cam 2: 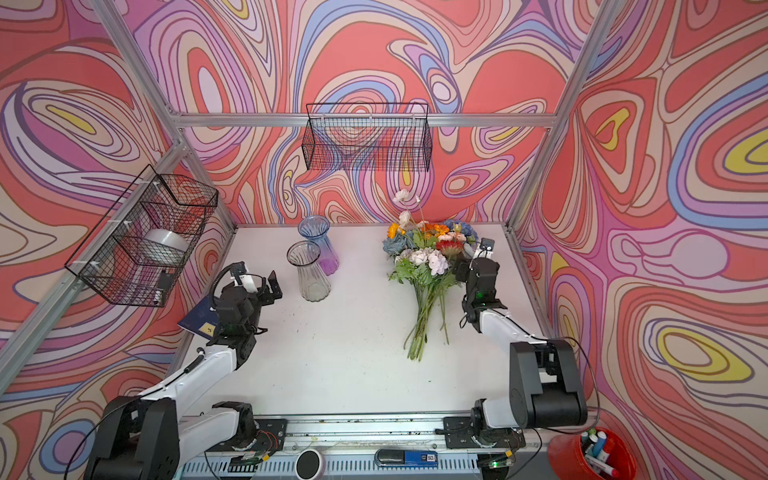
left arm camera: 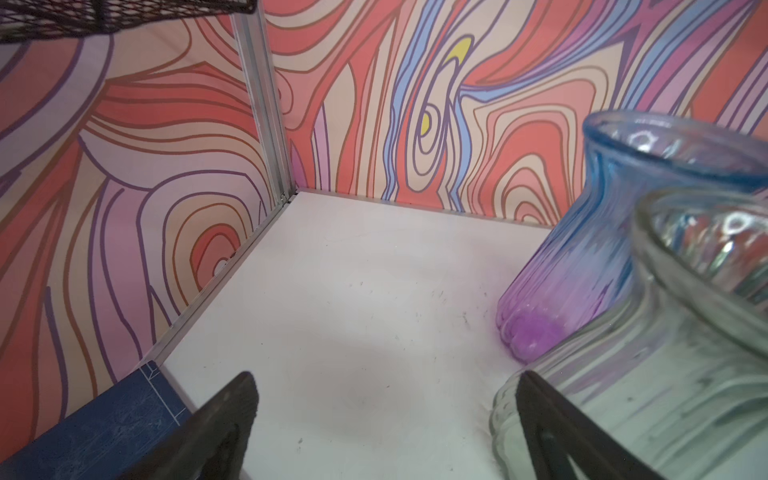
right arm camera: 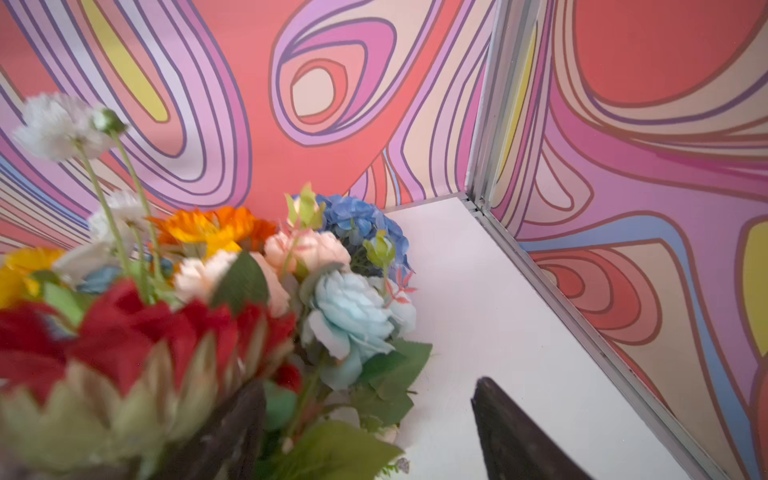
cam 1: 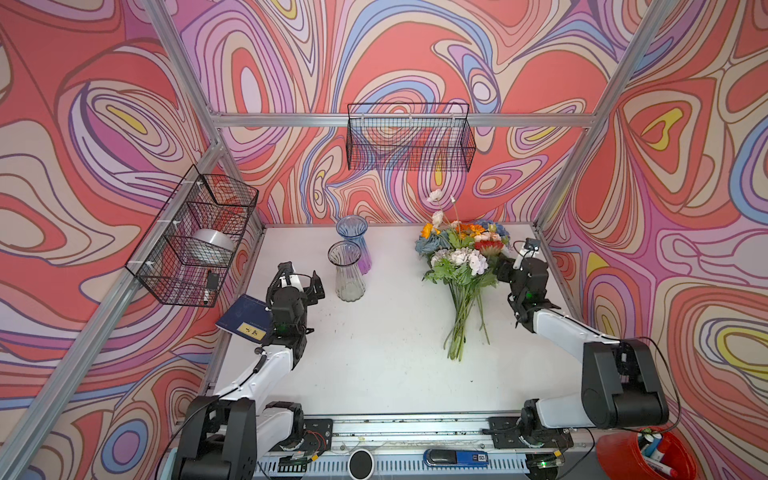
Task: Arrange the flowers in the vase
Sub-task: 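Reach the right gripper toward the clear ribbed glass vase while the left arm shifts forward, then grasp the rim of the clear glass vase with the right gripper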
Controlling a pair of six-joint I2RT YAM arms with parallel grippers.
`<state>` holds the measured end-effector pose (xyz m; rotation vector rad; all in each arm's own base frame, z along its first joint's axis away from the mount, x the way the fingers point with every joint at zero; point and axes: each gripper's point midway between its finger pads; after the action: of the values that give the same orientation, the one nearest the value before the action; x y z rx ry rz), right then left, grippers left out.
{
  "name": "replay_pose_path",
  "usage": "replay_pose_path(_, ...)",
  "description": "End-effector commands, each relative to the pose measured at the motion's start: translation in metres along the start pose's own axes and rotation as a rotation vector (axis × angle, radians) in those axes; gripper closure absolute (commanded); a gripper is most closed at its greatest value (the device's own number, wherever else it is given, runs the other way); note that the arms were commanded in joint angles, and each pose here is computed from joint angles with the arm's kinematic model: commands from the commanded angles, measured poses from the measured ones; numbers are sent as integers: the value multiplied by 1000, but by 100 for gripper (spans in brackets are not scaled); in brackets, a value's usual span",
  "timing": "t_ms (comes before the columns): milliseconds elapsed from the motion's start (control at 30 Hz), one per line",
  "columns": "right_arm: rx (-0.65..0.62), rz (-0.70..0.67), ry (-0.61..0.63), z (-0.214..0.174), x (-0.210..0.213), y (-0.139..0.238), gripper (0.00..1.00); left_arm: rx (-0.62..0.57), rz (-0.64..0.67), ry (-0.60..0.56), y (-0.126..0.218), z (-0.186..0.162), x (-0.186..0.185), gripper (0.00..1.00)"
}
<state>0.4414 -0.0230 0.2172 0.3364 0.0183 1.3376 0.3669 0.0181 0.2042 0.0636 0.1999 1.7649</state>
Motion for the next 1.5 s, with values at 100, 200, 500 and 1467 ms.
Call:
replay_pose_path(100, 192, 26, -69, 7, 32, 32, 20, 109, -81, 241, 21, -13, -12, 0)
replay_pose_path(200, 218, -19, -67, 13, 28, 36, 19, 182, -181, 334, 27, -26, -32, 0)
replay_pose_path(500, 405, 82, -142, 19, 69, 65, 24, 348, -356, 383, 48, -53, -77, 0)
replay_pose_path(1467, 711, 729, -74, -61, 428, 120, 55, 340, -449, 497, 79, -69, -81, 0)
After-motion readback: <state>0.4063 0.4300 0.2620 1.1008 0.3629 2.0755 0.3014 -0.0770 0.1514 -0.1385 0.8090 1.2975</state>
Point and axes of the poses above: each gripper's point midway between its finger pads, its own y axis back along the fingers, its own x axis along the line the jaws close on, z = x × y, and after that the axes turned 3 degrees about -y, right-handed
